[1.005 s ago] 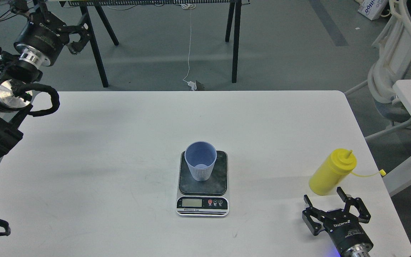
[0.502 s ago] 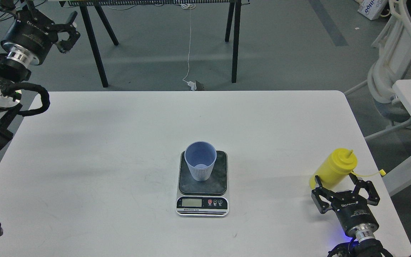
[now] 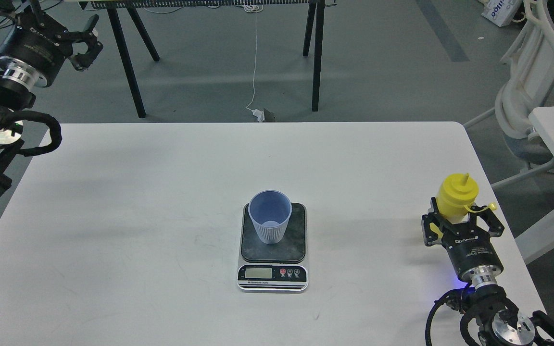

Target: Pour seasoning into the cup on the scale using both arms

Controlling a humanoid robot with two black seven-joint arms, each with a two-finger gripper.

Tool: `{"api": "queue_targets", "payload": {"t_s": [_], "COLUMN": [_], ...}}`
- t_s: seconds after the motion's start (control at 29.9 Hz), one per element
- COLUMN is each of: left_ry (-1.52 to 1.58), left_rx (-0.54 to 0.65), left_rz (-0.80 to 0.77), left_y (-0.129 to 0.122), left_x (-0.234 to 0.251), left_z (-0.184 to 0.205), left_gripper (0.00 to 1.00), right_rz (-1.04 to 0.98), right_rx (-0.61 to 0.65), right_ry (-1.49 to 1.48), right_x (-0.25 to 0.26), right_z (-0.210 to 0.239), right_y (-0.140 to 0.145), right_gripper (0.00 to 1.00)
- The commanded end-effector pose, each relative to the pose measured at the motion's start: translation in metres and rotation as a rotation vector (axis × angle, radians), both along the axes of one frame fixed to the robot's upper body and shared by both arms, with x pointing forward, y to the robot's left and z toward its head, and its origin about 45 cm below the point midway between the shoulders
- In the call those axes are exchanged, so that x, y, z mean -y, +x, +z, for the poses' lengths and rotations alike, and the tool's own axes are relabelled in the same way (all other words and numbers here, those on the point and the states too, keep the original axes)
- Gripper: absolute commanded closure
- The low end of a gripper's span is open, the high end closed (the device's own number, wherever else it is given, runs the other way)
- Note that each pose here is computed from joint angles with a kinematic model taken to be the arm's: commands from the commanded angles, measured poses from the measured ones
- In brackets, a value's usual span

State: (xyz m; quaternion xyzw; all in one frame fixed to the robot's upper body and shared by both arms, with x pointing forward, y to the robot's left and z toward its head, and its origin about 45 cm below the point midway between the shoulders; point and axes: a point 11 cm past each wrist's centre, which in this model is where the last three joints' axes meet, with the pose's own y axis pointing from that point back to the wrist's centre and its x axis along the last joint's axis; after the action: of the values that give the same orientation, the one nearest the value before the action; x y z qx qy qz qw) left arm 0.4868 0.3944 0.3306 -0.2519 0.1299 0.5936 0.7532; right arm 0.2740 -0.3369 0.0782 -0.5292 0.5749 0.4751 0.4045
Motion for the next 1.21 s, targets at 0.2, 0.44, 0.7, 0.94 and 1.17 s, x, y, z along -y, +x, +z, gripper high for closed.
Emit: {"api": "queue_targets", "payload": {"t_s": [0.2, 0.44, 0.7, 0.94, 1.17], "left_ry": [-0.027, -0.171, -0.204, -0.163, -0.182], "left_rx": [0.013, 0.022, -0.026, -0.07, -0.101], "left_rz": [0.002, 0.014, 0.029, 0.015, 0.036], "left_y": [-0.002, -0.001, -0.009, -0.012, -0.02], "left_x": [-0.003, 0.002, 0.0, -0.011, -0.014], "left_z": [0.001, -0.007, -0.034, -0.034, -0.056], "left_gripper": [0.0, 0.0, 0.0, 0.0, 0.0], "right_rz": [0.09, 0.28, 0.661, 0.824, 0.96], "right_rx": [0.334, 0.624, 0.943, 1.135, 1.345], "right_ry": [-0.419, -0.859, -1.359, -1.746, -2.034], "right_x": [0.057, 0.006, -0.127, -0.22, -0.279], "right_z": [0.142, 0.246, 0.277, 0.234, 0.191], "right_y": [0.095, 0.142, 0.131, 0.116, 0.093], "right_gripper": [0.57, 0.56, 0.61, 0.61, 0.62]}}
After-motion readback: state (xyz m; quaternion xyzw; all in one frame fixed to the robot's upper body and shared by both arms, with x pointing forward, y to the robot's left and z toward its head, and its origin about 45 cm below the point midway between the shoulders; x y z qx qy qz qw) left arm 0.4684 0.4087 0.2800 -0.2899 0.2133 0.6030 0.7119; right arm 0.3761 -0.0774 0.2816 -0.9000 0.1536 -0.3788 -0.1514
